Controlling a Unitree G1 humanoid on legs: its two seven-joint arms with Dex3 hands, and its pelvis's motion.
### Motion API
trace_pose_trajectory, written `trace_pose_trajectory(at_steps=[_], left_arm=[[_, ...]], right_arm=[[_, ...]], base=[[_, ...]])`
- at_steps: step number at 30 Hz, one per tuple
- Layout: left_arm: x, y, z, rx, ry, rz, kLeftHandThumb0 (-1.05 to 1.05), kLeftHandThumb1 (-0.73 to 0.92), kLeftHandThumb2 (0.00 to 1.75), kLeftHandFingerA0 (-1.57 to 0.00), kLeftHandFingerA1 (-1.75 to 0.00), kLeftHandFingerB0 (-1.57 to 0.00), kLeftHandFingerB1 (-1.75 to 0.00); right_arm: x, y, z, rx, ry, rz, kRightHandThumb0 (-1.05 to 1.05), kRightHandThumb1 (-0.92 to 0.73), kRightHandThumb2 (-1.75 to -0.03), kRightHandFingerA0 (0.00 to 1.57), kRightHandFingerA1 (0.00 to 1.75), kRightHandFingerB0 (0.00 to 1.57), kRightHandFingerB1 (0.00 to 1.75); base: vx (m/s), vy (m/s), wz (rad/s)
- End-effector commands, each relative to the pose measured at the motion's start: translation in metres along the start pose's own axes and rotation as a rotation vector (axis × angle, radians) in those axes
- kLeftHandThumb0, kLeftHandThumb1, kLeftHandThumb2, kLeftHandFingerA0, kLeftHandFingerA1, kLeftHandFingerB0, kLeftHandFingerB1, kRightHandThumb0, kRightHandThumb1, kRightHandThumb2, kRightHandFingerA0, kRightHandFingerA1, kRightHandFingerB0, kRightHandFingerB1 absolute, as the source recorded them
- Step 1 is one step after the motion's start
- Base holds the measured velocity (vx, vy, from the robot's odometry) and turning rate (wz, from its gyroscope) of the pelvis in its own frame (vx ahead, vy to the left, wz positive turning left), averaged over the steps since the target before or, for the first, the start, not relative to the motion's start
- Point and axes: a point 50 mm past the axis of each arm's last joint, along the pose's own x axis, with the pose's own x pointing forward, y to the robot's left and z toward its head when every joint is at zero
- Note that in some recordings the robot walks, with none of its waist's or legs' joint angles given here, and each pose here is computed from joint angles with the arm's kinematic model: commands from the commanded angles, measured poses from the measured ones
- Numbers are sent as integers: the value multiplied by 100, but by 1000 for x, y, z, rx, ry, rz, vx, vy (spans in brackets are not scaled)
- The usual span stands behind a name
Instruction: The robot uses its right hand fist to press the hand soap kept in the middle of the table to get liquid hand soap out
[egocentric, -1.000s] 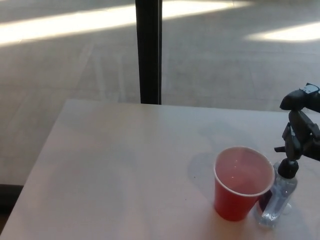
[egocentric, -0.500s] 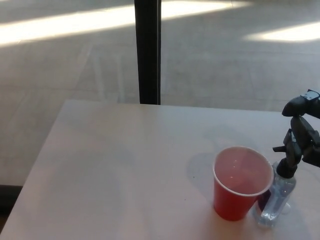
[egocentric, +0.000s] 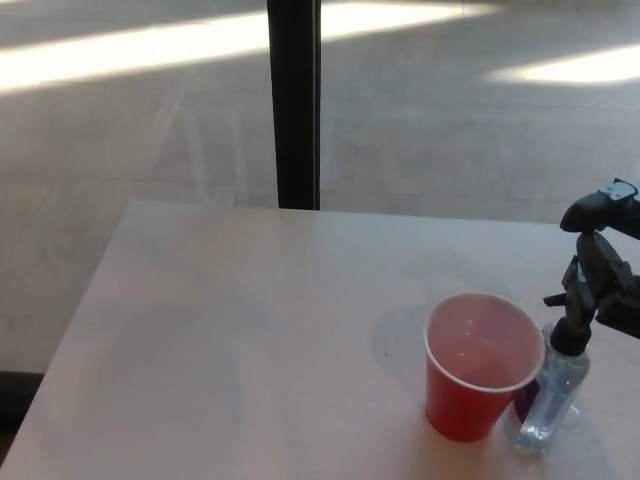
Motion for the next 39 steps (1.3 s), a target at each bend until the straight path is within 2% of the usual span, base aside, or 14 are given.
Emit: trace_pose_trajectory(at_steps=[1, 14, 16, 21, 25, 27, 28, 29, 30, 34, 39], left_arm=[[1, 3, 2, -3, -7, 11, -33, 42, 94, -81, -98, -60, -84], [1, 3, 4, -7, -15, 9, -34, 42, 96, -80, -98, -61, -85], [1, 3, 4, 2, -18, 10, -34, 42, 96, -81, -98, -61, -84], [0, 2, 5, 2, -25, 4, -36, 42, 96, -80, -98, -62, -86], [1, 2, 5, 11, -16, 5, -35, 44, 94, -79, -96, -62, -84], [1, 2, 6, 19, -22, 6, -36, 44, 94, -79, -97, -63, -84], [0, 3, 6, 15, -24, 5, -36, 44, 94, -79, -97, -63, -84], [1, 2, 6, -8, -17, 12, -35, 44, 93, -80, -99, -63, -85], [1, 2, 6, -2, -19, 8, -35, 44, 94, -79, -98, -62, -85], [1, 2, 5, 3, -18, 12, -35, 42, 94, -80, -98, -63, -85], [1, 2, 5, 5, -22, 12, -35, 43, 95, -79, -98, -63, -86]], right_arm=[[-4, -5, -21, 1, 83, -36, -19, -66, -113, 99, 175, 72, 142], [-7, -4, -38, 28, 120, -30, -18, -67, -110, 99, 175, 75, 140], [-7, -4, -41, 24, 129, -31, -19, -65, -113, 98, 175, 73, 147], [-8, -3, -44, 17, 132, -42, -19, -65, -116, 100, 175, 73, 147], [-10, -3, -48, 20, 130, -43, -20, -64, -116, 96, 175, 70, 154], [-10, -2, -51, 43, 138, -43, -19, -68, -112, 99, 175, 73, 141], [-10, -2, -53, 55, 139, -42, -19, -68, -112, 99, 175, 73, 141], [-10, -1, -55, 55, 142, -43, -19, -68, -112, 99, 175, 73, 142], [-11, 0, -56, 51, 145, -45, -18, -69, -109, 98, 175, 65, 150], [-13, 3, -64, 70, 160, -61, -19, -71, -105, 98, 175, 67, 145], [-15, 5, -72, 42, 178, -60, -19, -74, -102, 95, 175, 61, 151]], base=[[0, 0, 0], [0, 0, 0], [0, 0, 0], [0, 0, 0], [0, 0, 0], [0, 0, 0], [0, 0, 0], [0, 0, 0], [0, 0, 0], [0, 0, 0], [0, 0, 0]])
